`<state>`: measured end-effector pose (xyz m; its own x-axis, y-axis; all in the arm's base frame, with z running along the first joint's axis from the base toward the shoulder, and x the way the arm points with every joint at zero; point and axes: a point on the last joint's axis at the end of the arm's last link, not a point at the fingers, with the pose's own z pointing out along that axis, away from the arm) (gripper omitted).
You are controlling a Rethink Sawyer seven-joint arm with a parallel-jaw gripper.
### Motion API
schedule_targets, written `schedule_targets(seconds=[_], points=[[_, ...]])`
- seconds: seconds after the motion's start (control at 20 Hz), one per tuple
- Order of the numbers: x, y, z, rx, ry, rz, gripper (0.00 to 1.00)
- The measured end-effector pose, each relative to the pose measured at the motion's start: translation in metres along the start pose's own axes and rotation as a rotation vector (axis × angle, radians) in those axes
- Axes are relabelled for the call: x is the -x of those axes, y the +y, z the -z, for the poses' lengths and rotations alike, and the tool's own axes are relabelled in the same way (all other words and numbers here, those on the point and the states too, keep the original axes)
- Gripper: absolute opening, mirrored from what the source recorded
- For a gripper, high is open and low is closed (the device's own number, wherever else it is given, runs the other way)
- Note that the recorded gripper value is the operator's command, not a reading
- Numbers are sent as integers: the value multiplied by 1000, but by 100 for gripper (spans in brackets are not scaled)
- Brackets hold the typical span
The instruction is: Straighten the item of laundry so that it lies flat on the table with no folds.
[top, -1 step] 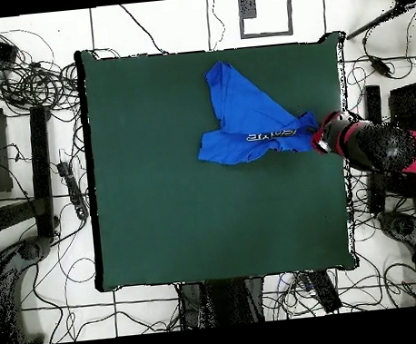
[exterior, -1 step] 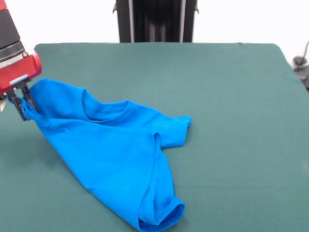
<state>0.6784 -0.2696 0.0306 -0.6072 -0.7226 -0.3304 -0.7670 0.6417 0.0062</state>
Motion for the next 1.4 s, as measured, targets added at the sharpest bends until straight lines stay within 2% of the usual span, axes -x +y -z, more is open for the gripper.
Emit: schedule_targets(seconds=[1.35, 1.4], points=[[6, -4, 4, 9, -25, -25, 0], [6, -4, 5, 10, -27, -26, 100]])
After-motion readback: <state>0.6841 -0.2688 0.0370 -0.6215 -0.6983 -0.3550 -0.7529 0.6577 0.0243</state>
